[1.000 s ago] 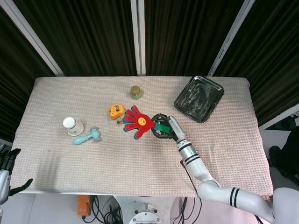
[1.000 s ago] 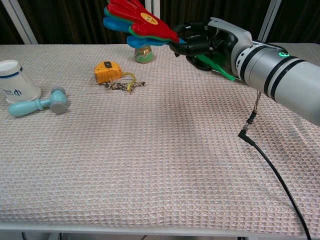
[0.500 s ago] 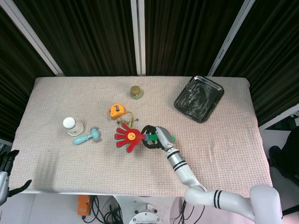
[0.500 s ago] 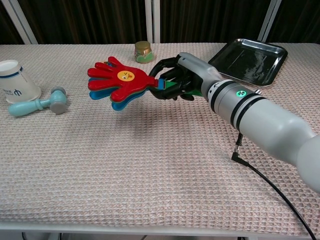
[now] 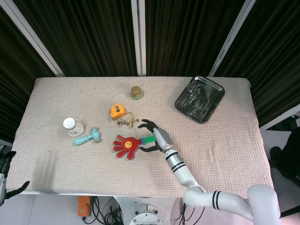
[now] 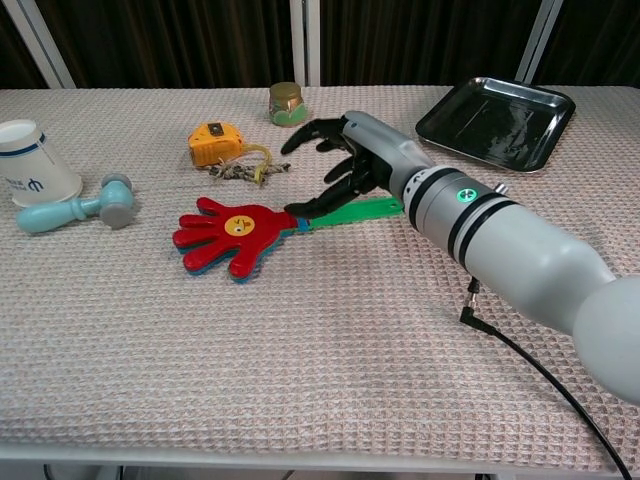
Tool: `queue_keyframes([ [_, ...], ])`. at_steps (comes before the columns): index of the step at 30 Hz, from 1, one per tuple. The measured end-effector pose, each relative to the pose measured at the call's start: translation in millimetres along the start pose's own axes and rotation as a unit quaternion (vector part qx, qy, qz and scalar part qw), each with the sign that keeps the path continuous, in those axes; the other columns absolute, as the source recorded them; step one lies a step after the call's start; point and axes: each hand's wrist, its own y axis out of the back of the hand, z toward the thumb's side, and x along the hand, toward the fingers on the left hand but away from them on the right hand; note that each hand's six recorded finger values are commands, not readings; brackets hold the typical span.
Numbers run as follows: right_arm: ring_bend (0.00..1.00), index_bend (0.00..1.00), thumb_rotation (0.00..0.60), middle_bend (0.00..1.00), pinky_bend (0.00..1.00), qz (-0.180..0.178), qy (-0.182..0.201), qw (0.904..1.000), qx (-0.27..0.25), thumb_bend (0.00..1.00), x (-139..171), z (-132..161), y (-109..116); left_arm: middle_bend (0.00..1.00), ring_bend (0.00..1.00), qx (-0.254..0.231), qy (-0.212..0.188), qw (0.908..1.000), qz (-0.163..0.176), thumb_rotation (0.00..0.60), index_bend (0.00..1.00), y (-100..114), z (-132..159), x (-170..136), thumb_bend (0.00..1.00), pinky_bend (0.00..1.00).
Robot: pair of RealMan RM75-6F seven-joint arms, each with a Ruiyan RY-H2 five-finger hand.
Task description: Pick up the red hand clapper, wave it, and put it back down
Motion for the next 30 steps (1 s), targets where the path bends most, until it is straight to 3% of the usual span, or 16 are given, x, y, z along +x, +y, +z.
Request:
queue_keyframes([
  [4,0.00,0.00,0.600,0.00,0.00,-0.013,0.023,0.9996,-0.012,0.03,11,15,17,0.08,0.00,0.001,-0.001,1.0000,0.003,0.600,0.07,2,1,0,0.14,0.04],
  [7,0.00,0.00,0.600,0.00,0.00,-0.034,0.038,0.9987,0.007,0.06,28,19,45,0.08,0.00,0.003,0.000,1.0000,0.002,0.600,0.07,2,1,0,0.14,0.04],
  [11,0.00,0.00,0.600,0.00,0.00,-0.069,0.033,0.9908,0.112,0.09,63,3,94,0.08,0.00,0.009,-0.003,0.9999,0.003,0.600,0.07,2,4,2,0.14,0.04],
  [13,0.00,0.00,0.600,0.00,0.00,-0.079,0.018,0.9809,0.177,0.10,82,-10,112,0.08,0.00,0.014,-0.006,0.9999,0.006,0.600,0.07,4,7,4,0.14,0.04],
  [15,0.00,0.00,0.600,0.00,0.00,-0.087,-0.006,0.9645,0.249,0.10,107,-26,124,0.08,0.00,0.019,-0.008,0.9997,0.009,0.600,0.07,5,10,6,0.14,0.04],
  [18,0.00,0.00,0.600,0.00,0.00,-0.098,-0.058,0.9324,0.343,0.10,156,-55,139,0.08,0.00,0.030,-0.011,0.9994,0.012,0.600,0.07,7,14,8,0.14,0.04],
  [20,0.00,0.00,0.600,0.00,0.00,-0.115,-0.096,0.9108,0.385,0.10,192,-73,150,0.08,0.00,0.037,-0.013,0.9991,0.012,0.600,0.07,8,16,10,0.14,0.04],
  [23,0.00,0.00,0.600,0.00,0.00,-0.145,-0.139,0.8908,0.408,0.10,234,-91,166,0.08,0.00,0.044,-0.017,0.9988,0.010,0.600,0.07,8,18,12,0.14,0.04],
  [30,0.00,0.00,0.600,0.00,0.00,-0.202,-0.171,0.8785,0.398,0.10,294,-119,197,0.08,0.00,0.061,-0.022,0.9979,0.001,0.600,0.07,4,17,14,0.14,0.04],
])
